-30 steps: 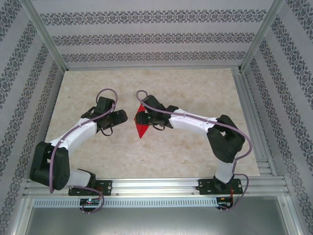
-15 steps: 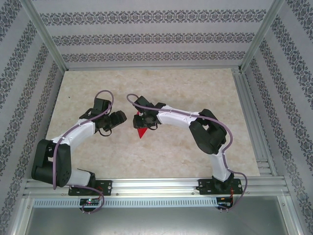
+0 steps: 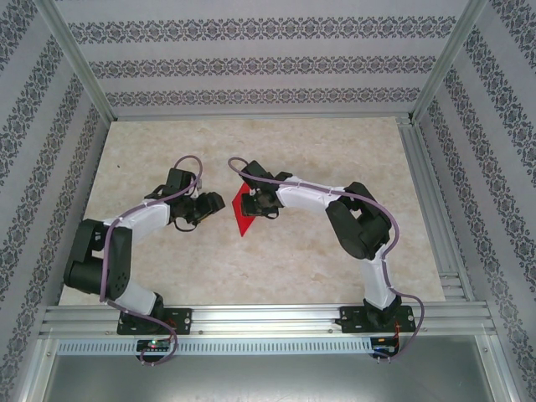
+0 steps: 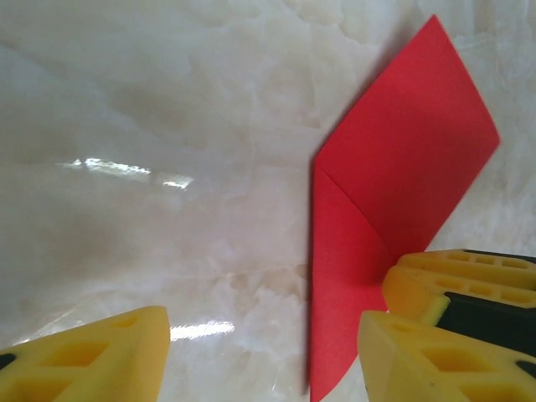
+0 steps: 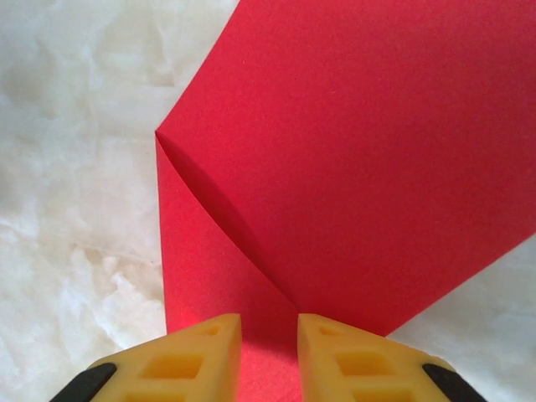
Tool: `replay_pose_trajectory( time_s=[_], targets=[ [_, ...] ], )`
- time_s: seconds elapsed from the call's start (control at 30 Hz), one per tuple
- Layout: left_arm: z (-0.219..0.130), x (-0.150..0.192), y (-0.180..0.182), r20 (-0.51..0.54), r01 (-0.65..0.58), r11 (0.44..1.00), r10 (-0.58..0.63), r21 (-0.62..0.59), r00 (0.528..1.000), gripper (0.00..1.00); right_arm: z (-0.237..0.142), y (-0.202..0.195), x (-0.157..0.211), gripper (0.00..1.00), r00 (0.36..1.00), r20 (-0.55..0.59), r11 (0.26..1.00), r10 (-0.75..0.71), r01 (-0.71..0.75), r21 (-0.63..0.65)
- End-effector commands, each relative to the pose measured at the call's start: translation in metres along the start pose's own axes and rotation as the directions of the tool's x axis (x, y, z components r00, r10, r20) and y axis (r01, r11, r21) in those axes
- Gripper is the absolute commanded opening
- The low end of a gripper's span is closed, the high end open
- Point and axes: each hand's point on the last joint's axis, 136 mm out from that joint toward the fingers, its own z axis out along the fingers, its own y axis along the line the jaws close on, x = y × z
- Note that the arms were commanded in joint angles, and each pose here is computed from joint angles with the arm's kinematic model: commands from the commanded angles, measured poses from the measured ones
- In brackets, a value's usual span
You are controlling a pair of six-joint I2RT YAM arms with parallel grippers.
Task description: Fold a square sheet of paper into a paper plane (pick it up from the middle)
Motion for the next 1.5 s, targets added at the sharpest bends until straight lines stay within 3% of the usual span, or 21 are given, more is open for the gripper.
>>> replay_pose_trajectory(
  time_s=[0.0,0.47,0.93,1.03,1.17,1.37,1.47],
  targets=[
    [0.008,-0.003,-0.025,-0.016,-0.047,0.994,0.049,0.101,0.999,0.58,0.01,-0.009,0.006,0.24,1.0,-0.018,1.0,0.003,-0.003,-0.004],
    [0.049,0.017,-0.053,-0.114,-0.071,0.978,0.095,0.195,0.989,0.54,0.007,-0.018,0.009,0.23,0.995,0.016,0.974,0.096,-0.091,-0.206],
    [0.064,0.009,-0.06,-0.102,-0.063,0.969,0.09,0.24,0.991,0.28,0.006,-0.023,0.009,0.23,0.994,0.016,0.951,0.111,-0.101,-0.293],
    [0.064,0.007,-0.062,-0.093,-0.066,0.967,0.092,0.247,0.991,0.16,0.001,-0.025,0.004,0.24,0.994,0.039,0.948,0.101,-0.084,-0.307],
    [0.061,0.007,-0.059,-0.073,-0.069,0.972,0.088,0.224,0.993,0.05,-0.018,-0.03,-0.009,0.29,0.99,0.112,0.953,0.082,-0.045,-0.299],
    [0.054,0.017,-0.06,-0.005,-0.102,0.99,0.103,0.093,0.995,0.04,-0.054,-0.044,-0.022,0.48,0.956,0.292,0.976,0.023,0.042,-0.215],
    [0.052,0.023,-0.066,0.04,-0.108,0.994,0.107,0.036,0.994,0.04,-0.068,-0.048,-0.019,0.52,0.925,0.379,0.98,-0.032,0.104,-0.171]
  ],
)
